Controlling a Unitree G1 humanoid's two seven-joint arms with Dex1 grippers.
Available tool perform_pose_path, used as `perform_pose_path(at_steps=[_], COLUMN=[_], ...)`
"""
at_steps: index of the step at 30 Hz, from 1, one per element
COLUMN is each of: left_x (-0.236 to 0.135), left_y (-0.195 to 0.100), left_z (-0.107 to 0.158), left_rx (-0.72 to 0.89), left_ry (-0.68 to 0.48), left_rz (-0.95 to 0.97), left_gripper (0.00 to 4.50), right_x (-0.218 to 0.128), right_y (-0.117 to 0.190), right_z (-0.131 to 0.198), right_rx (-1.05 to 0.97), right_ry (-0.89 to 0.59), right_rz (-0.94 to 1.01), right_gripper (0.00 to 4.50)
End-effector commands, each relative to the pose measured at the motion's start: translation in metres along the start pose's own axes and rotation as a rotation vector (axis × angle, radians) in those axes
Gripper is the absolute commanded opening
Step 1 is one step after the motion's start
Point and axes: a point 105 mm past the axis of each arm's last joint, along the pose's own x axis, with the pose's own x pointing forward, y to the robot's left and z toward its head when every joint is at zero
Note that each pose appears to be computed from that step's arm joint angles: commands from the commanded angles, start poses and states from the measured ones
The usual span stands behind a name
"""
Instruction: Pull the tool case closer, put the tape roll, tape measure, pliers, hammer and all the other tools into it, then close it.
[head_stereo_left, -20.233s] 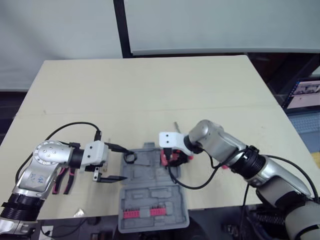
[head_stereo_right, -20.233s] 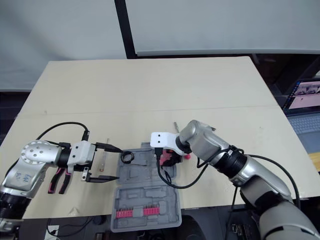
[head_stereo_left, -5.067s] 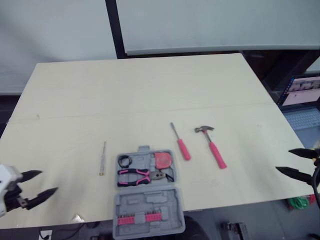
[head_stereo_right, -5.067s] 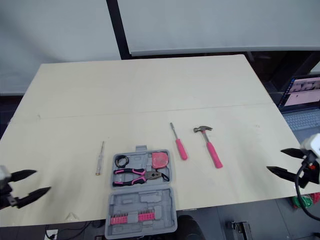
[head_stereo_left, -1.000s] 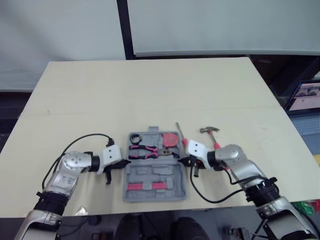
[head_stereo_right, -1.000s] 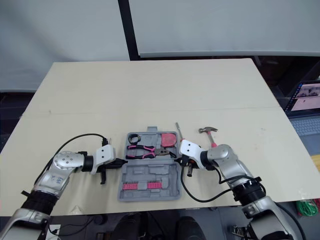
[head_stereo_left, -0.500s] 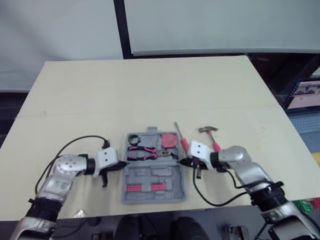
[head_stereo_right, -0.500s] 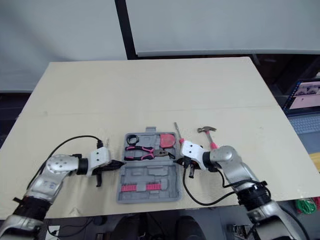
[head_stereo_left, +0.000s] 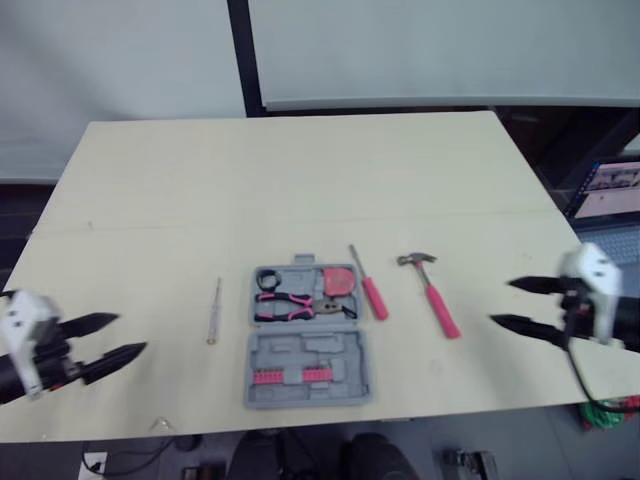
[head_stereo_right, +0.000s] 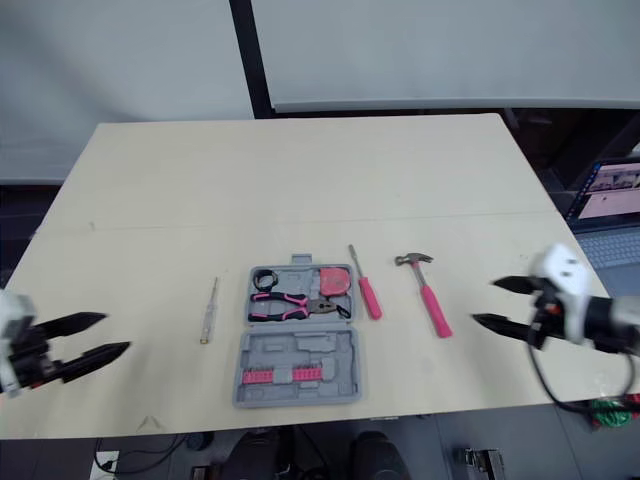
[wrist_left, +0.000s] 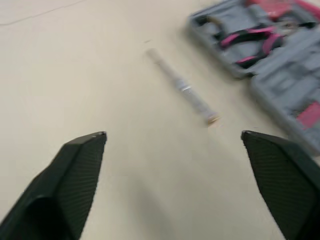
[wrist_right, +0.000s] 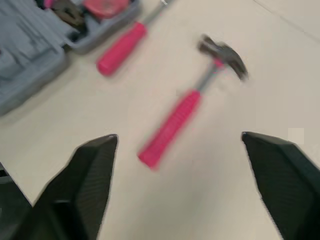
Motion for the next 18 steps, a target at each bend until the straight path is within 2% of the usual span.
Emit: perform_pose_path(at_steps=[1, 7, 13, 18], left_x=[-0.033, -0.046, -0.023, -0.004], left_y=[0.029, 0.045, 0.027, 0.009], left_z=[0.001, 0.001, 0.002, 0.016], left_rx=[0.035, 0.024, 0.008, 0.001], left_ry=[0.016, -0.011, -0.014, -0.029], left_rz=[0.162, 0.22, 0.149, 0.084], left_gripper=[4.5, 4.5, 4.5, 4.5], right_x=[-0.037, -0.048, -0.036, -0.023], right_y=[-0.019, -0.031, -0.027, -0.018], right_z=[-0.011, -0.023, -0.013, 0.005], right_rx=[0.024, 0.045, 0.023, -0.005], right_ry=[0.011, 0.013, -0.036, -0.072], right_rz=[-0.114, -0.208, -0.191, -0.151], right_gripper=[4.48, 4.48, 4.48, 4.48])
